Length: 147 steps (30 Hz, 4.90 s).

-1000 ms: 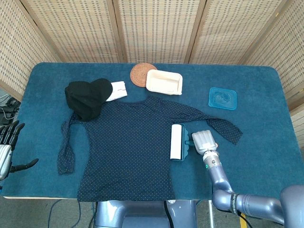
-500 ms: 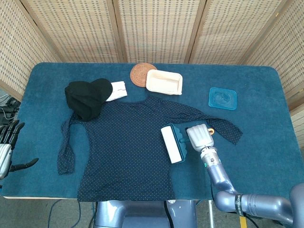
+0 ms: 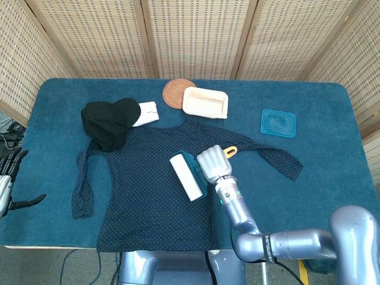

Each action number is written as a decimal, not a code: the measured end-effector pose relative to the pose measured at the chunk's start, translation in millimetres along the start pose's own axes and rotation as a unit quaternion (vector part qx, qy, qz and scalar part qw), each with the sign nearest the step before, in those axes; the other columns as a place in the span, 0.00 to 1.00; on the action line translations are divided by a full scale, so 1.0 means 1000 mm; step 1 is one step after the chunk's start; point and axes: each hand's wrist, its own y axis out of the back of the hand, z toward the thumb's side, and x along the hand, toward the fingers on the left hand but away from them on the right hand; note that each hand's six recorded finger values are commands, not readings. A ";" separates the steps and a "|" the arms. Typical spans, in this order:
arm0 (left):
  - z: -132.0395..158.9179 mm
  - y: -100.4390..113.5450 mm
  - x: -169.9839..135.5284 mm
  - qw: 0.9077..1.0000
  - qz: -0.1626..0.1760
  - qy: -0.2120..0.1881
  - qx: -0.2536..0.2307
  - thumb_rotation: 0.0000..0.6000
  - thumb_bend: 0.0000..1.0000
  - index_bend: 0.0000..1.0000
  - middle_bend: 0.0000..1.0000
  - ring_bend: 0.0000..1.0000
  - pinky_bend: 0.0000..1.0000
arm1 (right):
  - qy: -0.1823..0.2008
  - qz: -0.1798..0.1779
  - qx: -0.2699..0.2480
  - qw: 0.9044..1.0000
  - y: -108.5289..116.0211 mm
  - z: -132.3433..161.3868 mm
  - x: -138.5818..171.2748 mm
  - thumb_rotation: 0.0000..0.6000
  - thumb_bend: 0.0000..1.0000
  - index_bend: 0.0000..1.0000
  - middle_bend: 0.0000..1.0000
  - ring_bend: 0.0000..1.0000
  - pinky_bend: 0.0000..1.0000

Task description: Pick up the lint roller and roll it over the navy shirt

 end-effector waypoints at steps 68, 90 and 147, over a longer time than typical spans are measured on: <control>-0.008 -0.009 0.012 1.000 -0.017 0.017 0.008 1.00 0.00 0.00 0.00 0.00 0.00 | 0.073 -0.033 0.185 0.980 -0.029 0.109 0.011 1.00 0.83 0.74 1.00 1.00 1.00; -0.002 -0.013 0.013 1.000 -0.020 0.014 0.014 1.00 0.00 0.00 0.00 0.00 0.00 | -0.022 0.026 0.191 0.981 -0.065 -0.003 -0.015 1.00 0.82 0.73 1.00 1.00 1.00; -0.003 -0.014 0.009 1.000 -0.022 0.016 0.012 1.00 0.00 0.00 0.00 0.00 0.00 | -0.080 -0.005 0.151 0.985 -0.064 -0.056 -0.001 1.00 0.07 0.00 1.00 1.00 1.00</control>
